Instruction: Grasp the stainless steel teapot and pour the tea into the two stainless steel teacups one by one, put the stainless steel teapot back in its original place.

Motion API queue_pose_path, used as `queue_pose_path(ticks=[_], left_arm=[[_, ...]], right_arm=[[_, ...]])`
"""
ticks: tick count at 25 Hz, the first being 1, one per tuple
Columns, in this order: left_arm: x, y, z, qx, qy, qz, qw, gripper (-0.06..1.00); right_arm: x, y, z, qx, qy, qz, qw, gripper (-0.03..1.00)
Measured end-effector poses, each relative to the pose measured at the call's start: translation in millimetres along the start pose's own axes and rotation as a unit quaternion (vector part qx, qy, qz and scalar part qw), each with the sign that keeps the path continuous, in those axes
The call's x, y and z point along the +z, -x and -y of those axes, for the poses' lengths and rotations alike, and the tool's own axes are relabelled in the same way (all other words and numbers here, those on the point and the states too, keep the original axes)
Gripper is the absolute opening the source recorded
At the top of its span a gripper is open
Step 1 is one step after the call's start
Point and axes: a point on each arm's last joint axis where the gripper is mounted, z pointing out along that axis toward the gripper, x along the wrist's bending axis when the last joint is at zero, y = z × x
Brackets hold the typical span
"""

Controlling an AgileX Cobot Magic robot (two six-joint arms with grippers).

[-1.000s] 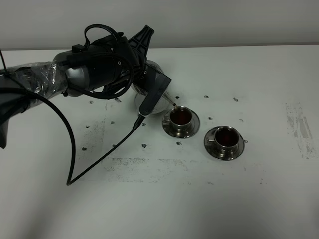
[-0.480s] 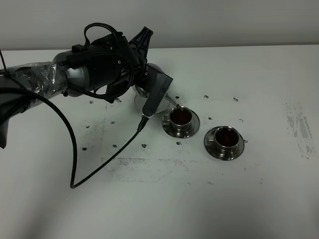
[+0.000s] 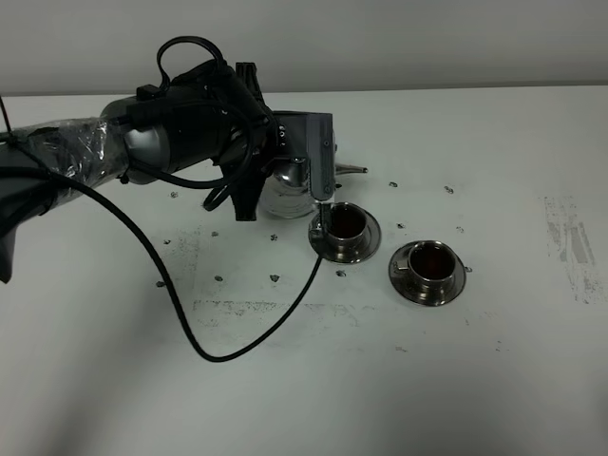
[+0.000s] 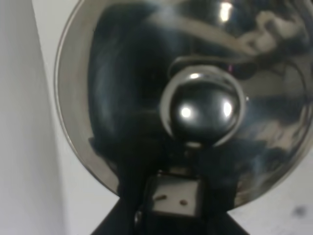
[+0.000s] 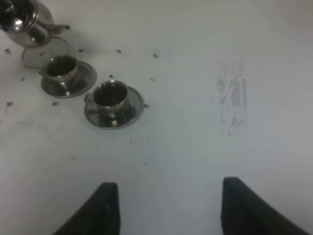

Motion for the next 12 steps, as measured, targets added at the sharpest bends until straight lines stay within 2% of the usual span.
queue_pose_path(ticks=[2,5,8,12], left_arm=[[0,2,0,-0.067,0.004,0.014,0.998,0.19],[-2,3,1,-0.167,0.01,0.034,0.985,0.19],[-5,-1,4,-0.265,0.006,0.053,0.963,0.19],[-13,-14,10,-0.348,-0.01,0.065,0.935,0.19]], right_arm=[[0,0,0,0.0,0.0,0.0,1.0,0.45],[0,0,0,0.0,0.0,0.0,1.0,0.45],[0,0,0,0.0,0.0,0.0,1.0,0.45],[0,0,0,0.0,0.0,0.0,1.0,0.45]])
